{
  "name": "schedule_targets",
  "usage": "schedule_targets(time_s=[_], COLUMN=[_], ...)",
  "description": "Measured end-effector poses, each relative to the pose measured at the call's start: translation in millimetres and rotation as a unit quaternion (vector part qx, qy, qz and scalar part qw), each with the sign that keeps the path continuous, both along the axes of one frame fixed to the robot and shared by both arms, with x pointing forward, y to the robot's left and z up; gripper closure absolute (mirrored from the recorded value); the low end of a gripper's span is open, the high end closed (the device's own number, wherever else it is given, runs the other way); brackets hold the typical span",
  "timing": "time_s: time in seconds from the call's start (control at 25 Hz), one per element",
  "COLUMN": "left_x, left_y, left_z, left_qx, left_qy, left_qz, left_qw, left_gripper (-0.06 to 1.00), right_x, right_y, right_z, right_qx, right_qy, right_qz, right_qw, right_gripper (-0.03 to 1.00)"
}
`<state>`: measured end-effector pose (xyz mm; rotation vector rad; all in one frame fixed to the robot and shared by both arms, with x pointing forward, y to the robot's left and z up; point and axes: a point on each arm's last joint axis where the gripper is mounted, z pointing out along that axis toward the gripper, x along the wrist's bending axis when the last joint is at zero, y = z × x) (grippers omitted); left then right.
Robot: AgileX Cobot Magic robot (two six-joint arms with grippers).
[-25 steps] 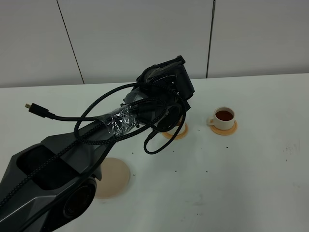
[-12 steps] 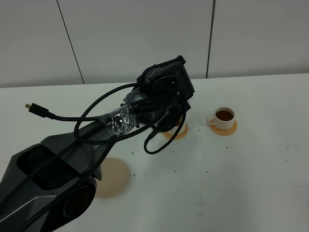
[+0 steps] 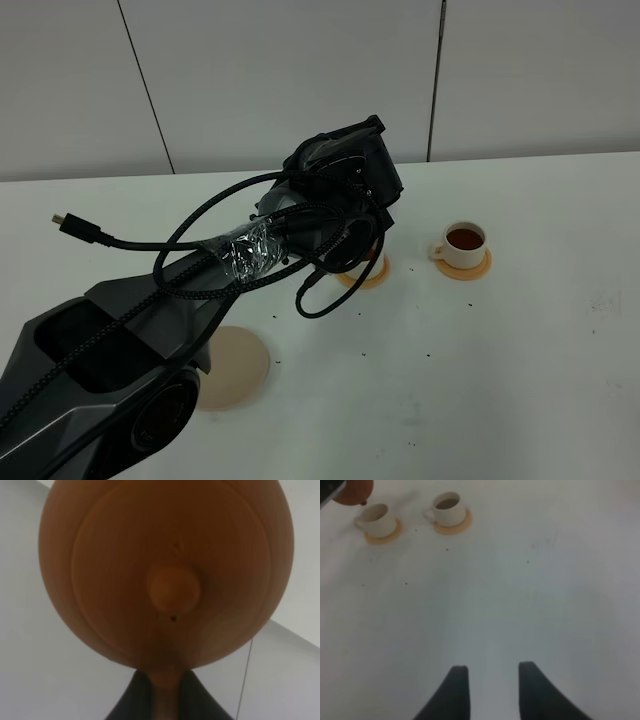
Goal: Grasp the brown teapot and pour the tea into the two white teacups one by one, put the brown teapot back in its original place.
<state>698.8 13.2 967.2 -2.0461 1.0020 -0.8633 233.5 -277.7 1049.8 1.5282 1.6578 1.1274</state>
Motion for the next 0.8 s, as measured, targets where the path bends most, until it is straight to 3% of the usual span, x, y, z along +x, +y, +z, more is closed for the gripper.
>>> schedule_targets(time_s=[0.8], left_x=[1.2], left_y=[0.0], left_z=[1.8], left_qx=[0.011], left_qy=[-0.008], left_qz=[-0.007], left_qw=[1.0], left_gripper=[0.77], right_x=[0.0], right_y=[0.0], right_z=[0.0], right_qx=[0.0], right_qy=[0.0], right_qz=[0.0], right_qw=[1.0], right_gripper=[0.73])
